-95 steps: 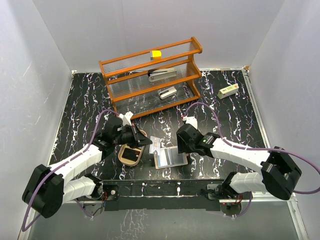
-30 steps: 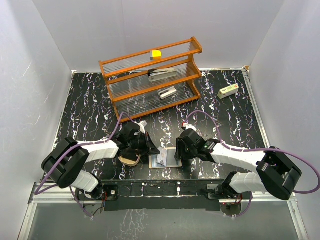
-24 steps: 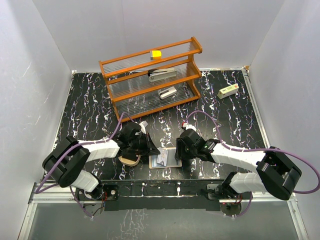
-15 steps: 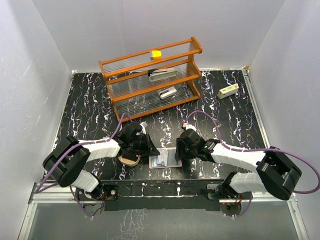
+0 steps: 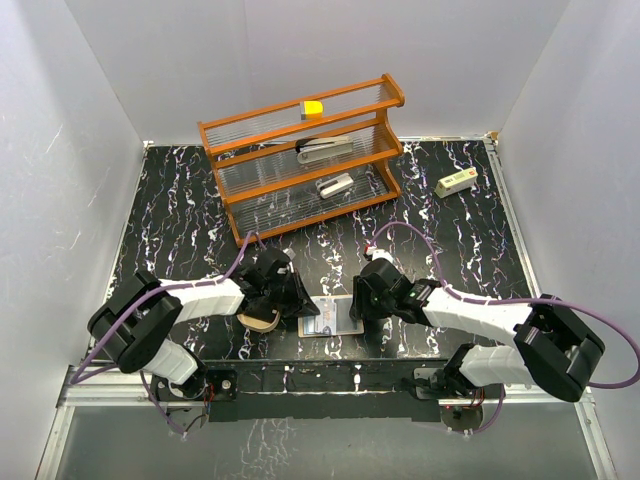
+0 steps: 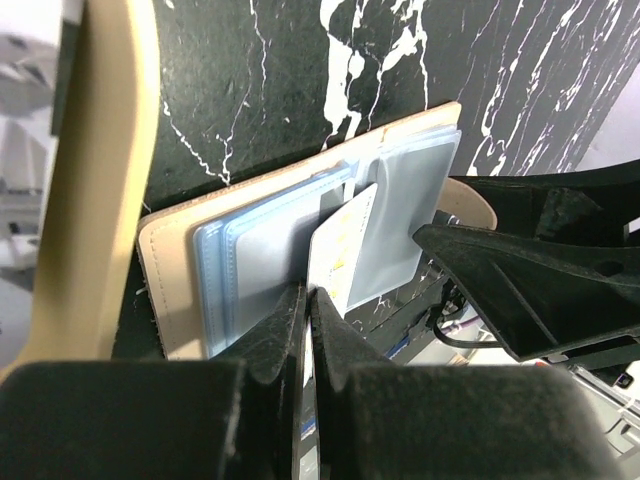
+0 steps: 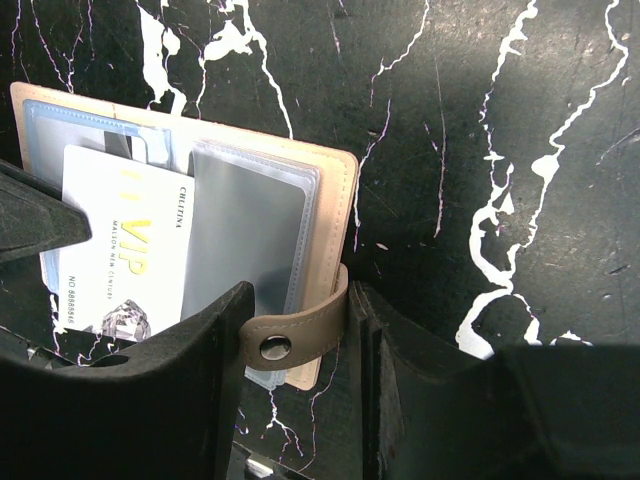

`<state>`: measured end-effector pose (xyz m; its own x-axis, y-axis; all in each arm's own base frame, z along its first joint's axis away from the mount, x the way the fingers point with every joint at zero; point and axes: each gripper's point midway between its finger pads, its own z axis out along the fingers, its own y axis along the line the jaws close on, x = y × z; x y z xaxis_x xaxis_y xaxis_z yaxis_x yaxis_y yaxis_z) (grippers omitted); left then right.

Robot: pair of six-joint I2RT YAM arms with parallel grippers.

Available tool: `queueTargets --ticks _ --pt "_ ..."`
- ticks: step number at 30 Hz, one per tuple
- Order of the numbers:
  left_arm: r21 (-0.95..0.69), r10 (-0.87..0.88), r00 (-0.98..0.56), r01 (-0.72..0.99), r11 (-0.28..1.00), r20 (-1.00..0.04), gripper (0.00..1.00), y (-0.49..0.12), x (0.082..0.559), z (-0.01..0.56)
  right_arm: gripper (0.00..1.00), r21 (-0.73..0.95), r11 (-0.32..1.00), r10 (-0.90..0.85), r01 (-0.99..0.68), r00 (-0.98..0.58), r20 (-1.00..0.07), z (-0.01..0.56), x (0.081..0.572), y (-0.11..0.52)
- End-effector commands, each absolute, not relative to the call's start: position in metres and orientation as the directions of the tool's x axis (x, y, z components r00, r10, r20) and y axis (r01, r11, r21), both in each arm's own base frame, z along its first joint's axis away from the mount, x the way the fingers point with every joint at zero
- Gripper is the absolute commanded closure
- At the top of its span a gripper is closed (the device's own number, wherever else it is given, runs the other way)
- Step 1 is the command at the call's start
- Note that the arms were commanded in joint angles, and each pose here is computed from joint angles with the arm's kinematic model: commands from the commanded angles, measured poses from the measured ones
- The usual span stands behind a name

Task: Put the credit cards into the card holder
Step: Insert the credit card into the card holder.

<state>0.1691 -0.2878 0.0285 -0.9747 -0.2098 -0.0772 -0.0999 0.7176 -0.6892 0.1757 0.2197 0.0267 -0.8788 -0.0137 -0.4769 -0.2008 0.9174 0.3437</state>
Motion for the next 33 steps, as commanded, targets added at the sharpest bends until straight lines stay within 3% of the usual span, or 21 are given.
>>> queueTargets --ticks 1,20,33 --pt "-0.651 -0.225 -0.971 -0.123 0.749 -0.077 1.00 -0.284 0.164 0.032 0.60 0.356 0.912 -0.007 -0.206 -0.873 -0.487 0.028 0.177 0.221" --pt "-0.615 -0.265 -0.960 -0.155 0.773 -0.090 1.00 -0.274 0.160 0.027 0.60 0.354 0.912 -0.005 -0.206 -0.870 -0.493 0.030 0.178 0.221" --pt "-0.625 -0.202 -0.974 -0.093 0.775 -0.105 1.00 -0.289 0.168 0.023 0.60 0.357 0.912 -0.005 -0.205 -0.873 -0.488 0.029 0.176 0.221"
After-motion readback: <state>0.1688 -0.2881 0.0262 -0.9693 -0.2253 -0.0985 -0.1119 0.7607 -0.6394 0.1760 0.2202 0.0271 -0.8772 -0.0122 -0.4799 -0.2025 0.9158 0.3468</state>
